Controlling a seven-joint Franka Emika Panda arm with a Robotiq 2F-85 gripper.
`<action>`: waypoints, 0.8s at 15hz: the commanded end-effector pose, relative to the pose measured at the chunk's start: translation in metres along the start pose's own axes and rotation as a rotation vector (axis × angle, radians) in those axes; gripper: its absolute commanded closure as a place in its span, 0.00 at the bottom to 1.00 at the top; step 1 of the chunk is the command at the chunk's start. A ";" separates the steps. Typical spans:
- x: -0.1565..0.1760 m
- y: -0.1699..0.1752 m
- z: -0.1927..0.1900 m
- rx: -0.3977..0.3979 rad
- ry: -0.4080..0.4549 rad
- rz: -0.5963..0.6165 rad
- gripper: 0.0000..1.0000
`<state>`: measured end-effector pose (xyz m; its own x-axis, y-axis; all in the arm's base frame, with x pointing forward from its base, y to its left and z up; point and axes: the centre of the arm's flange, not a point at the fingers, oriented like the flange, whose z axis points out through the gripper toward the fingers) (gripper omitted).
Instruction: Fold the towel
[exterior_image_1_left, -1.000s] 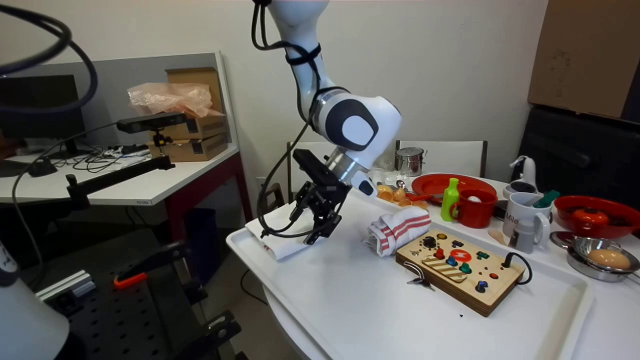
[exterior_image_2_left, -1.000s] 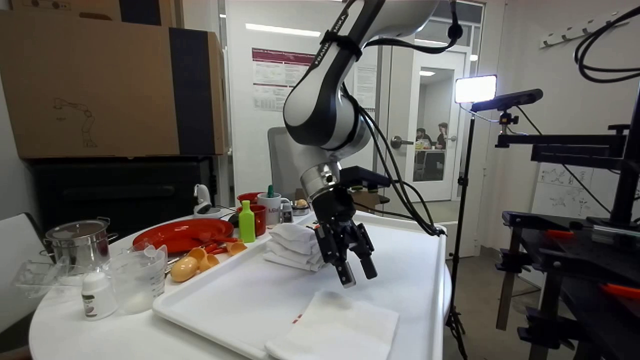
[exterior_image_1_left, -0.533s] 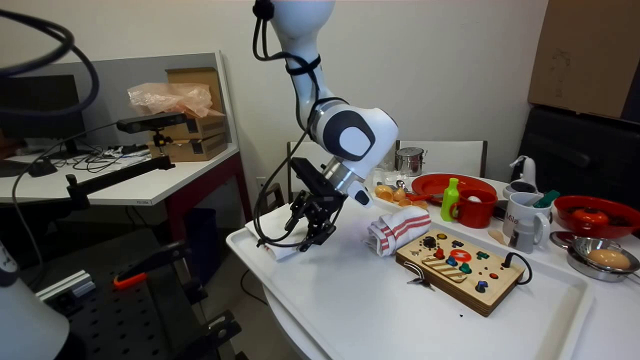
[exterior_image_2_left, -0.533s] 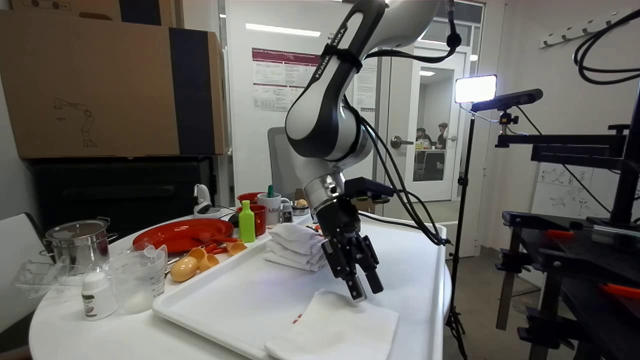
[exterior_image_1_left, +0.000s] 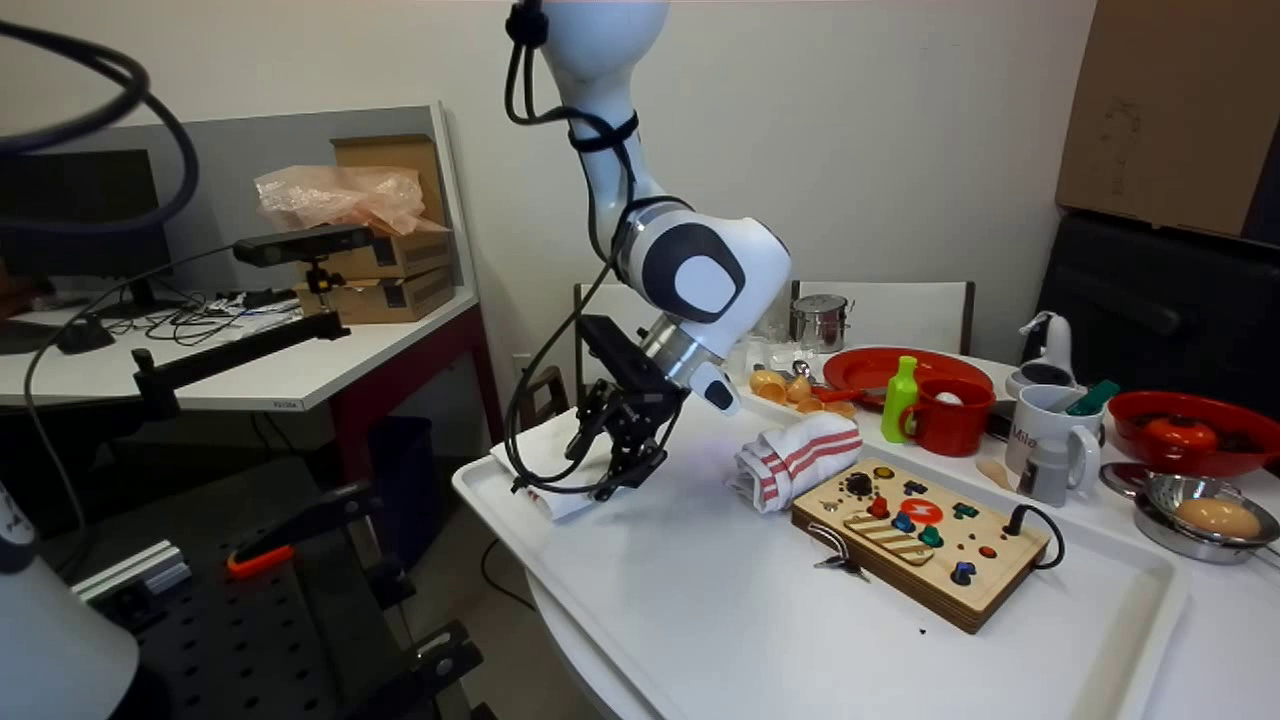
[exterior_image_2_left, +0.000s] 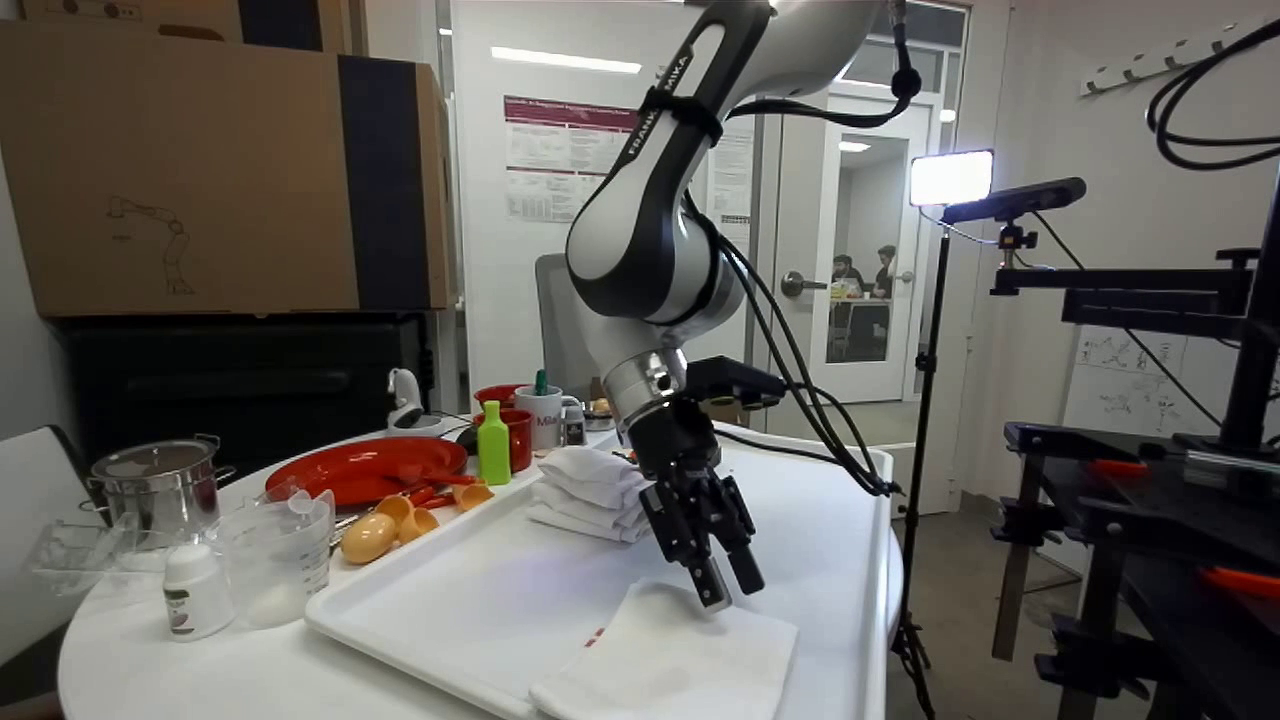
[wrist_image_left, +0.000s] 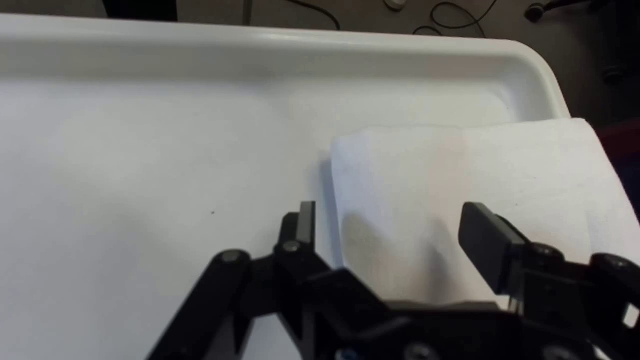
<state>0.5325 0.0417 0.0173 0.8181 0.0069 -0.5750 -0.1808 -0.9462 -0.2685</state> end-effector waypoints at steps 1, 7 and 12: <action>0.008 -0.005 0.004 0.017 -0.014 -0.023 0.24; 0.019 -0.005 0.018 -0.007 -0.022 -0.014 0.44; 0.023 -0.004 0.022 -0.005 -0.028 -0.014 0.90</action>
<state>0.5326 0.0509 -0.0062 0.8084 0.0227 -0.5883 -0.1729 -0.9460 -0.2741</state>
